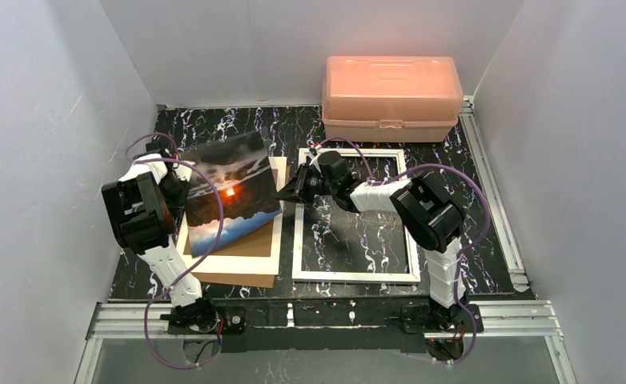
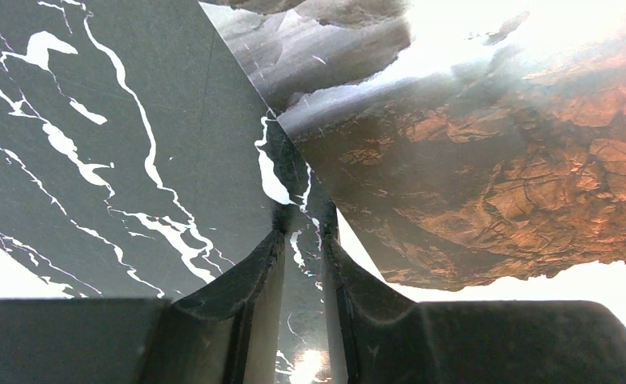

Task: Put the photo into the frame
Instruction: Pick up the photo frame item at the center of the board.

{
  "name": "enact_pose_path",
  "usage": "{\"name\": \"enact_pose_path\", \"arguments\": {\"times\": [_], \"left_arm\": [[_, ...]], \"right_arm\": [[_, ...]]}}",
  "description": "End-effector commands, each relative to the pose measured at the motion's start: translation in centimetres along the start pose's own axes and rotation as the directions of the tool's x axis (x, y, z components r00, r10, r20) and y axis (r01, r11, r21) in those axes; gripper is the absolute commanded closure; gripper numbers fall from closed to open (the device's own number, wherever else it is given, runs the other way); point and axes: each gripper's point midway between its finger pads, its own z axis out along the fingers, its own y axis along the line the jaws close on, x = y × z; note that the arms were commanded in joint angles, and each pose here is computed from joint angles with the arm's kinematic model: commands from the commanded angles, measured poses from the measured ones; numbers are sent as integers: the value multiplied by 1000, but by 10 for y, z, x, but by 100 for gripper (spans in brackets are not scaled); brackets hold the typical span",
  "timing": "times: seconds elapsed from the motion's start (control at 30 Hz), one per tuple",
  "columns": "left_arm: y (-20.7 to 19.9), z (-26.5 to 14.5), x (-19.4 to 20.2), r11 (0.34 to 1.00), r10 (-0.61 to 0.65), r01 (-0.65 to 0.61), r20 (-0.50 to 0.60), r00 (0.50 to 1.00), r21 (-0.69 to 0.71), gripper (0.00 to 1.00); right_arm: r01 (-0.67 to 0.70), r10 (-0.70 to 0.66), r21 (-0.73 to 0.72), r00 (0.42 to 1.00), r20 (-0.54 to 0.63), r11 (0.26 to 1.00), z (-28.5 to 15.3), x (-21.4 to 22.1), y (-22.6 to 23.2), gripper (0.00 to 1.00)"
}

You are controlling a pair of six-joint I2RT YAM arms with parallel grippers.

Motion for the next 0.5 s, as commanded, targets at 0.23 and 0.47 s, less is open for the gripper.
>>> {"name": "enact_pose_path", "arguments": {"times": [0.23, 0.47], "left_arm": [[-10, 29, 18, 999, 17, -15, -69, 997, 37, 79], [-10, 28, 18, 999, 18, -15, -69, 997, 37, 79]], "right_arm": [[31, -31, -96, 1000, 2, 995, -17, -1, 36, 76], [25, -25, -90, 1000, 9, 996, -20, -1, 36, 79]]}}
